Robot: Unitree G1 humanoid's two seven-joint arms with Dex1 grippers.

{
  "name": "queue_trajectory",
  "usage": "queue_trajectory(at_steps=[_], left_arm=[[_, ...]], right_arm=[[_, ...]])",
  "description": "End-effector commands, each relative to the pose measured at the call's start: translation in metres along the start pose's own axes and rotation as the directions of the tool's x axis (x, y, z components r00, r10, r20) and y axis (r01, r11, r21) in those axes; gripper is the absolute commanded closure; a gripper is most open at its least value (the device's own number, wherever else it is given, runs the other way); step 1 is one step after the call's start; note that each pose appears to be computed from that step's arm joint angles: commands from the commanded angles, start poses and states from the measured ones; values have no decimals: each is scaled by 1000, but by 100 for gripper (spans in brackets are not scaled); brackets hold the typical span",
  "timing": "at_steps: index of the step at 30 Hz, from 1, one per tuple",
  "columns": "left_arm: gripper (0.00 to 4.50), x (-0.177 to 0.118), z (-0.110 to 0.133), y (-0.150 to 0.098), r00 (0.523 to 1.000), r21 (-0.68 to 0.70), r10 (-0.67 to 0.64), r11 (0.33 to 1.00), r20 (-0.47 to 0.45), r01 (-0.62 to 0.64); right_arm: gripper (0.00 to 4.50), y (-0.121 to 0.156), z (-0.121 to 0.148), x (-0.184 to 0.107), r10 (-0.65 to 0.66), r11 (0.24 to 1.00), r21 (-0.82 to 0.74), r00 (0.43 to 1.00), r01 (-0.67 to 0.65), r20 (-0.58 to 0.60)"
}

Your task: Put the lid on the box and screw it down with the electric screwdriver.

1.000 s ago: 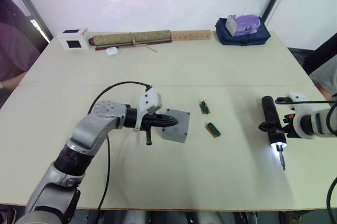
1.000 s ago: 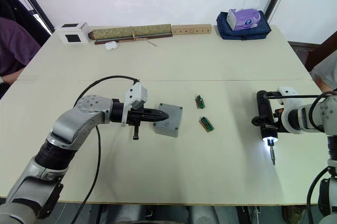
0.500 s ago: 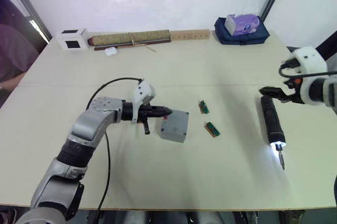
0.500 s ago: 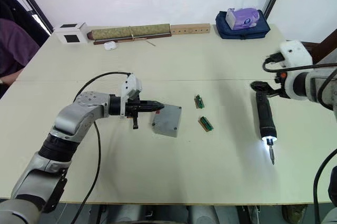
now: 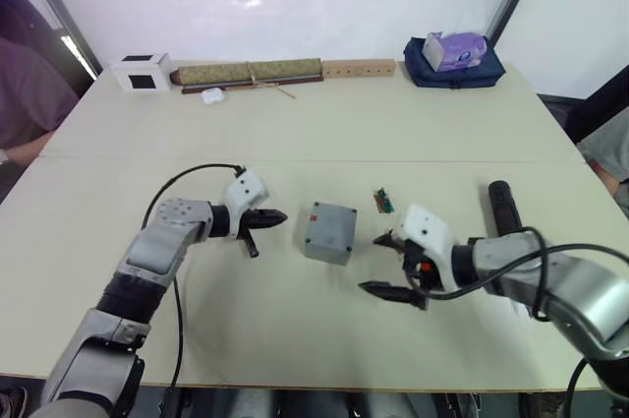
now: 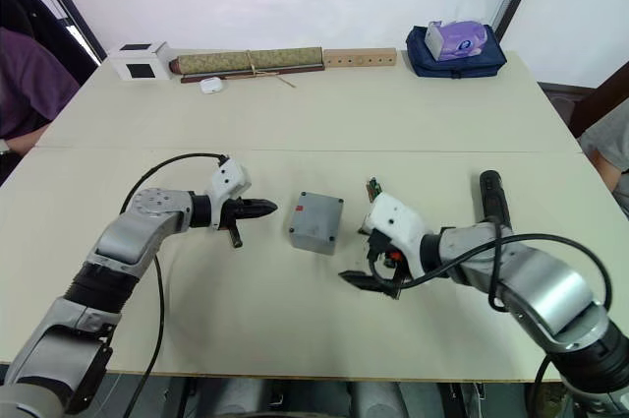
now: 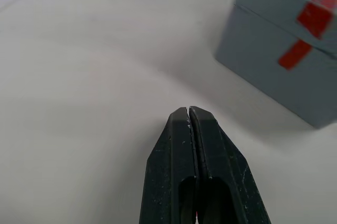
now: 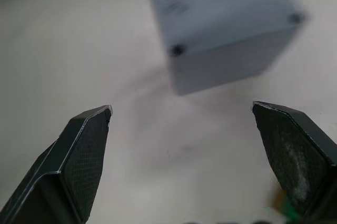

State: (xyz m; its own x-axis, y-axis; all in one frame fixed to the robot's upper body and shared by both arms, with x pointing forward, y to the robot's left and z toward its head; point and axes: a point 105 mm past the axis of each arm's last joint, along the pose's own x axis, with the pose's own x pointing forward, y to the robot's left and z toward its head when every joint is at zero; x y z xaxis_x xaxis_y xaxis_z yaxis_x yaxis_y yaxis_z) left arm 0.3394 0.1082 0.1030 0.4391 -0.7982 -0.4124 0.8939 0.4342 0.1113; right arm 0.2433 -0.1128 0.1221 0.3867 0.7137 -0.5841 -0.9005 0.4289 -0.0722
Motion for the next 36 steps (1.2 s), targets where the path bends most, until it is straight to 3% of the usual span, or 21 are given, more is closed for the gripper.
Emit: queue_trajectory(at_steps=[1, 10, 14, 19, 23, 30, 36], left_arm=[[450, 7, 16, -10, 999, 66, -39, 997, 29, 37], [450, 30, 28, -18, 994, 85, -95, 992, 59, 90], [450, 45, 35, -5, 995, 101, -67, 993, 75, 60], [450, 31, 25, 19, 999, 113, 17, 993, 39, -22], [450, 13, 14, 26, 999, 103, 47, 994, 4, -47], [450, -3, 1, -2, 999, 16, -33, 999, -16, 33], [450, 7, -5, -27, 994, -2, -101, 995, -29, 101]], right_arm=[[8, 1, 4, 5, -1, 1000, -16, 1000, 2, 19], [8, 9, 9, 20, 37, 999, 31, 997, -39, 67], [8, 14, 23, 26, 63, 989, 120, 986, -82, 154], [8, 8, 19, 14, 16, 992, 118, 992, -32, 128], [8, -12, 15, -6, -85, 994, 77, 992, 78, 88], [8, -39, 17, -2, -156, 988, 28, 984, 154, 87], [8, -36, 11, 18, -108, 994, -5, 991, 109, 78]])
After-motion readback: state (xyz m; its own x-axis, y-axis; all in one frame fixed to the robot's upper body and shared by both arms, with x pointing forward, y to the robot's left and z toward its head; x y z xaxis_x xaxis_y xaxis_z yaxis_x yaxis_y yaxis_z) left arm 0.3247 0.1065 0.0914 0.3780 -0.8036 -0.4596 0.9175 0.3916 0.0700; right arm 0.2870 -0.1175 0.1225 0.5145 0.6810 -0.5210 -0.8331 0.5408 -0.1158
